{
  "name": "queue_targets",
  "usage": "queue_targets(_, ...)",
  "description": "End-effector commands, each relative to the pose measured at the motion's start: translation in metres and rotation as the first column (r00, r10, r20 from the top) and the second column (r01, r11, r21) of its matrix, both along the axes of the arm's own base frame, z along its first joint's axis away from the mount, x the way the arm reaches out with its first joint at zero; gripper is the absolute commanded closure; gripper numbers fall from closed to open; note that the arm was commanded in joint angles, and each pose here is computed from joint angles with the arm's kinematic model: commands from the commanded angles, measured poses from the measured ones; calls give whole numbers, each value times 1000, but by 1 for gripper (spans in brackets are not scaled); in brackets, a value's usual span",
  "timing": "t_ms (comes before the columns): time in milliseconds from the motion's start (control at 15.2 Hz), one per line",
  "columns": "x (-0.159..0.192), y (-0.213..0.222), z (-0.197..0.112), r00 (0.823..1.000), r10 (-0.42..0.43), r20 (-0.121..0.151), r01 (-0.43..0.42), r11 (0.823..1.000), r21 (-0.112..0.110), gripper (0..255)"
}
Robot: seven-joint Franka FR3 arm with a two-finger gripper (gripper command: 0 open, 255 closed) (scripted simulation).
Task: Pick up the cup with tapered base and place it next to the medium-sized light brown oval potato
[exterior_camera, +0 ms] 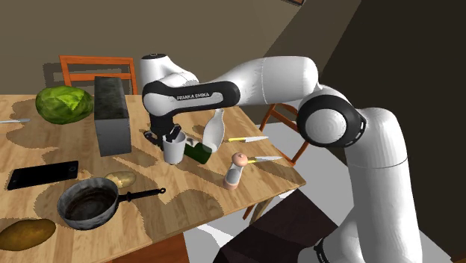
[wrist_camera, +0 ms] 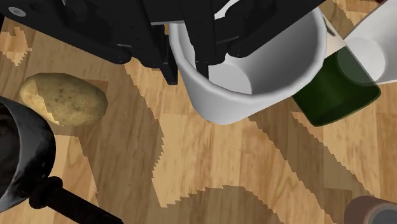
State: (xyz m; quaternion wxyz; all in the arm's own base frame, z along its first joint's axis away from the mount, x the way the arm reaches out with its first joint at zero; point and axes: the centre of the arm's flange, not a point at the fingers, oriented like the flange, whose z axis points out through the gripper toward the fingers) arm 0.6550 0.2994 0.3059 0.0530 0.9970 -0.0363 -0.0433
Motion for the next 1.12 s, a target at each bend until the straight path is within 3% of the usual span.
queue_targets(0, -1, 0, -9, 1000, 0, 1, 0, 1000, 0, 255)
queue_targets(594, -1, 0, -57, 1000, 0, 1, 0, 1000, 0, 255)
queue_targets(1056, -1, 0, -59, 1000, 0, 1, 0, 1000, 0, 255)
